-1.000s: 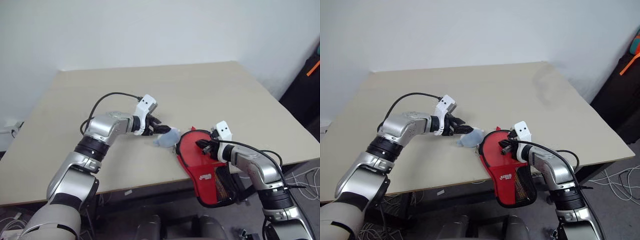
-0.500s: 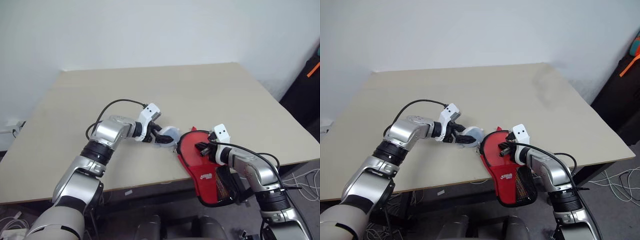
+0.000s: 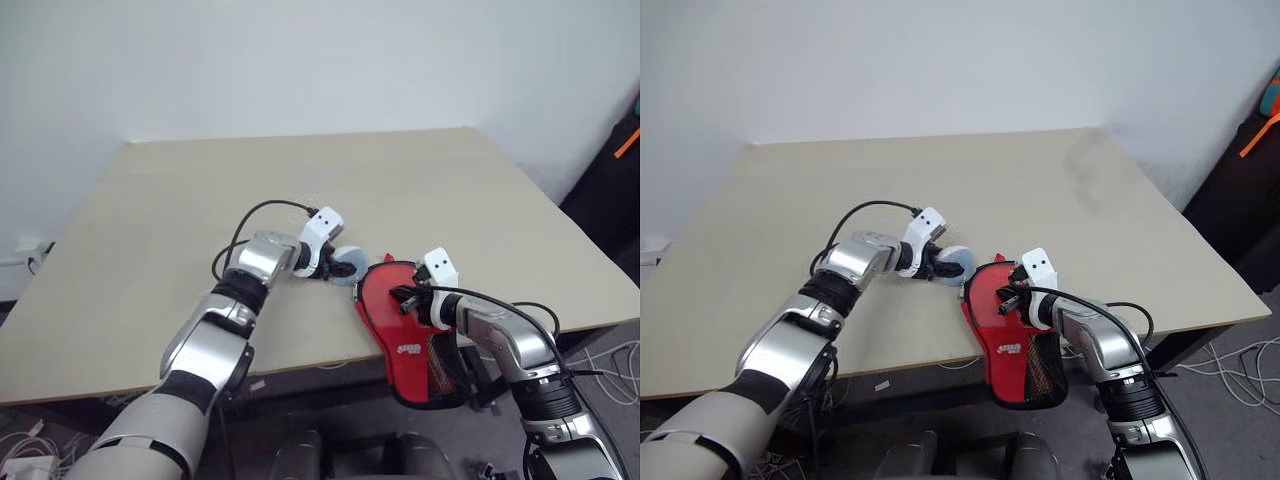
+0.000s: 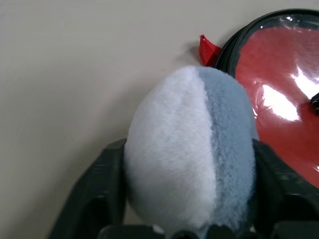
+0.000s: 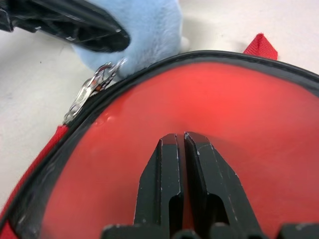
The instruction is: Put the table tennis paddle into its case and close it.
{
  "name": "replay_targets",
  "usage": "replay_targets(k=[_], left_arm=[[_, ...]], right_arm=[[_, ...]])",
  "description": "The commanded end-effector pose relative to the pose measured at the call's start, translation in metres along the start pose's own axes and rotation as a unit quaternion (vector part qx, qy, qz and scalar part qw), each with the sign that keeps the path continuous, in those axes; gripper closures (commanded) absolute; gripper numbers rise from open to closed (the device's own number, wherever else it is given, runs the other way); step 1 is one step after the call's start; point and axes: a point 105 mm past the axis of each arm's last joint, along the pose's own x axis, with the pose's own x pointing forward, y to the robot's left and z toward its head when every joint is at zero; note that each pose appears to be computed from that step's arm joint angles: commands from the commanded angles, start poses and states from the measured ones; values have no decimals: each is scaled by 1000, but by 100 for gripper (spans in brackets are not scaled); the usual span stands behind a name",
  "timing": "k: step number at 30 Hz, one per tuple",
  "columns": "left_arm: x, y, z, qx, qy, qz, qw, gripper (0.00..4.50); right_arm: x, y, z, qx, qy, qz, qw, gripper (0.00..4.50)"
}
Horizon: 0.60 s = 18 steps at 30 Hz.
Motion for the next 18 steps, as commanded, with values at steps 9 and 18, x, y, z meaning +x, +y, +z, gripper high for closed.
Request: replay_targets(k=[9, 18], left_arm=[[-16, 34, 50, 39, -48, 110, 992, 304], [-19, 35, 67, 90, -70, 121, 986, 304]], right_arm=[[0, 1, -29, -11, 64, -15, 998, 426], [2, -5, -53, 3, 137, -39, 990, 426]])
